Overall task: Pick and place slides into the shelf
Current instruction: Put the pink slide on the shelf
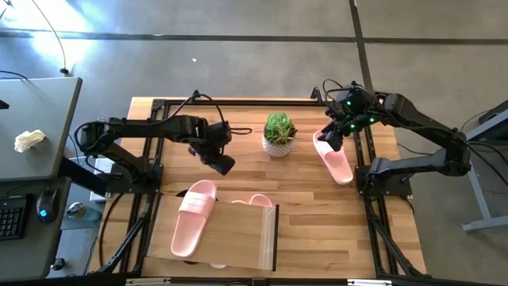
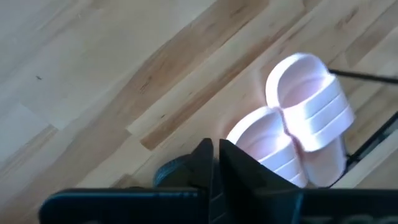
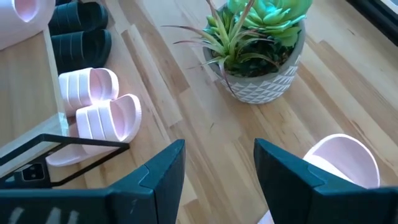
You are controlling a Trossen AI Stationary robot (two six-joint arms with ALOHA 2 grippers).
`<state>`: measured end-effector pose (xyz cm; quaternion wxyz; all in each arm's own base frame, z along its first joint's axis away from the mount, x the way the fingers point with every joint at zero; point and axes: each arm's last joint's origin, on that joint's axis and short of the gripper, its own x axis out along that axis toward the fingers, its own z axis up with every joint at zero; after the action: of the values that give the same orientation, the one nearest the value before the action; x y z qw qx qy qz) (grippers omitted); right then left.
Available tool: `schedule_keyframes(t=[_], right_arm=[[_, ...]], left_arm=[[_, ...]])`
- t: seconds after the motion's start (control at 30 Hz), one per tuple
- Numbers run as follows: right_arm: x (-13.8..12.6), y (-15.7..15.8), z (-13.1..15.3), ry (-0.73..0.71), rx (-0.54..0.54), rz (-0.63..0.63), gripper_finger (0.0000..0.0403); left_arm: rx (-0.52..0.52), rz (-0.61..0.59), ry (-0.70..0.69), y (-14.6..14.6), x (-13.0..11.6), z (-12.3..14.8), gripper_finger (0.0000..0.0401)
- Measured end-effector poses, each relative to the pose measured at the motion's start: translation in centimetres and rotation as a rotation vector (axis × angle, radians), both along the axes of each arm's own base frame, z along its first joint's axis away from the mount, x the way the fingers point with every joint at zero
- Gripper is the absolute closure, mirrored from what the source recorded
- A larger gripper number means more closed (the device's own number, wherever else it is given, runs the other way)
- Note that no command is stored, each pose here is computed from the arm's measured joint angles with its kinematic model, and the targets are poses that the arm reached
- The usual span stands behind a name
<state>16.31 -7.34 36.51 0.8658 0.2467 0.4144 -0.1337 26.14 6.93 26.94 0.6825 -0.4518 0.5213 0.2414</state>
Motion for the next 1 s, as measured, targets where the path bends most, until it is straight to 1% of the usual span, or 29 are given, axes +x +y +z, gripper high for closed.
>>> schedule_keyframes(t=[0.1, 0.17, 0.27, 0.33, 0.47, 0.57, 0.63, 1.0], right_arm=[[0.0, 0.0, 0.0, -0.002, 0.000, 0.000, 0.0222], [0.0, 0.0, 0.0, -0.001, 0.002, -0.003, 0.0222], [0.0, 0.0, 0.0, -0.001, 0.001, -0.003, 0.0222], [0.0, 0.0, 0.0, -0.001, 0.000, -0.003, 0.0222], [0.0, 0.0, 0.0, -0.001, 0.001, -0.004, 0.0222], [0.0, 0.0, 0.0, -0.001, -0.002, 0.000, 0.0222], [0.0, 0.0, 0.0, -0.001, -0.006, 0.005, 0.0222], [0.0, 0.0, 0.0, -0.001, -0.010, 0.011, 0.0222]], left_arm=[[-0.019, 0.037, -0.010, 0.1, 0.3, -0.1, 0.0360], [-0.025, 0.051, -0.005, 0.0, 0.3, -0.1, 0.0354], [-0.001, 0.064, 0.026, -1.2, 0.5, -0.2, 0.0376], [-0.008, 0.061, 0.040, -2.1, 0.6, -0.2, 0.0394], [0.001, 0.080, 0.090, -3.8, 0.5, -0.3, 0.0386], [0.019, 0.101, 0.134, -4.7, 0.2, -0.4, 0.0393], [0.019, 0.105, 0.140, -5.2, 0.2, -0.4, 0.0399], [-0.003, 0.119, 0.162, -7.3, 0.2, -0.4, 0.0399]])
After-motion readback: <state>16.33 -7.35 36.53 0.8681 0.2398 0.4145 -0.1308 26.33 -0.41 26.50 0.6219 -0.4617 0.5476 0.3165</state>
